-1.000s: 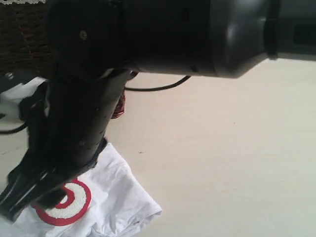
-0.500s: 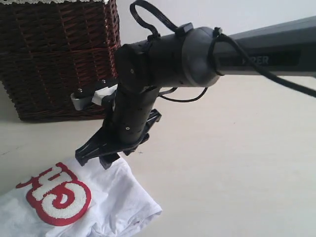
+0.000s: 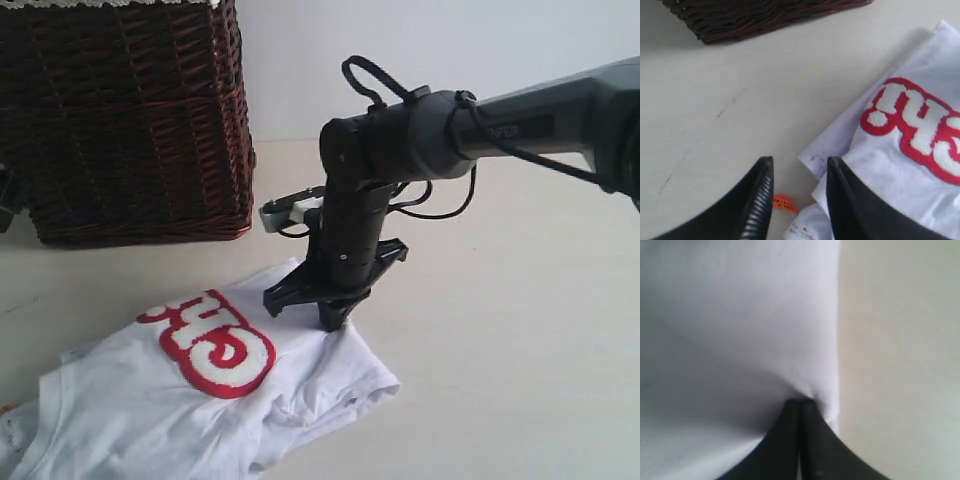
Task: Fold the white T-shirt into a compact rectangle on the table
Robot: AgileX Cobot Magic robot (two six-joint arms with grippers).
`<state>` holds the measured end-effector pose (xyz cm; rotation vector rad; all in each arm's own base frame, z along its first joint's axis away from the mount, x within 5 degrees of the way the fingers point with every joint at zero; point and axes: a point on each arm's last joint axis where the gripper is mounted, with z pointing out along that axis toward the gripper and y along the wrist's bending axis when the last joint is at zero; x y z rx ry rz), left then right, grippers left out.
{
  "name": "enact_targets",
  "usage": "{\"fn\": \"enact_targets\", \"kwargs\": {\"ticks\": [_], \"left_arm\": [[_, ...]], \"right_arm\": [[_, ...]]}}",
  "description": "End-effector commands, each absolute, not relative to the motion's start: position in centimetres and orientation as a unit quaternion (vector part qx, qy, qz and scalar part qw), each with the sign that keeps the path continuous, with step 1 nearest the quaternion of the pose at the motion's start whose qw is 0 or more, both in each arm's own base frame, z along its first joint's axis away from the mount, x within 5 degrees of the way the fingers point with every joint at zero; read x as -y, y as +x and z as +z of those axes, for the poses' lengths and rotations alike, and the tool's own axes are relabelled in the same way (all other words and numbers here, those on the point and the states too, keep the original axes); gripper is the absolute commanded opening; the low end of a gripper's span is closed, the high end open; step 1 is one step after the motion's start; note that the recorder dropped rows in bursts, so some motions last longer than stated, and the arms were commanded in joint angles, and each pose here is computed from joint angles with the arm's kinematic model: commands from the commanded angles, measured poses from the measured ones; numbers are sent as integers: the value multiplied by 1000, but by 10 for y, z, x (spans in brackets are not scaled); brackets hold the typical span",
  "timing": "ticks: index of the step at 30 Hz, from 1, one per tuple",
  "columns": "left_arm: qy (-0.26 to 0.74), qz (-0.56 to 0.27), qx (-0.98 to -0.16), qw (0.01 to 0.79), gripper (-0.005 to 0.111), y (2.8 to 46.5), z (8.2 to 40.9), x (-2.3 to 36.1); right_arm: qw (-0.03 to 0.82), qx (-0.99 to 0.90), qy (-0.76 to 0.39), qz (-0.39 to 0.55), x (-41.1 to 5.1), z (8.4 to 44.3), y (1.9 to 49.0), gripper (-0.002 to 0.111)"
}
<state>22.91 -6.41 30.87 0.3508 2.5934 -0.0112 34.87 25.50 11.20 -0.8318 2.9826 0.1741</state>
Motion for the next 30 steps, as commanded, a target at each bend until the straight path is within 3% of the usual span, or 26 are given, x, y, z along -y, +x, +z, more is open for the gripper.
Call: {"fn": "enact_targets", "kwargs": {"ticks": [1,4,7,11,12,15,17,19,22,30], "left_arm": [[165,-13,-952,257,36,223,312,77],[177,-18,-946,270,36,223,313,84],[174,-30,-940,291,36,226,315,87],[172,-37,-940,293,36,229,313,89],[171,-40,-938,297,36,229,310,90],[166,-54,-934,312,36,230,305,92],[166,-54,-933,313,36,231,305,92],[166,-54,-935,310,36,230,303,92],[166,-52,-938,300,36,229,302,91],[162,-60,-939,298,36,228,301,92]], "right_arm": [[-5,-979,-203,20,-187,109,379,0],[-37,-987,-158,16,-139,92,380,0],[-20,-986,-162,19,-127,98,378,0],[57,-983,-166,49,-132,140,382,0],[83,-977,-167,102,-140,160,379,0],[106,-953,-214,189,-166,178,363,0],[116,-945,-243,185,-188,172,350,0],[111,-941,-270,172,-217,144,336,0],[77,-944,-275,162,-225,115,335,0],[73,-974,-196,91,-169,92,380,0]]}}
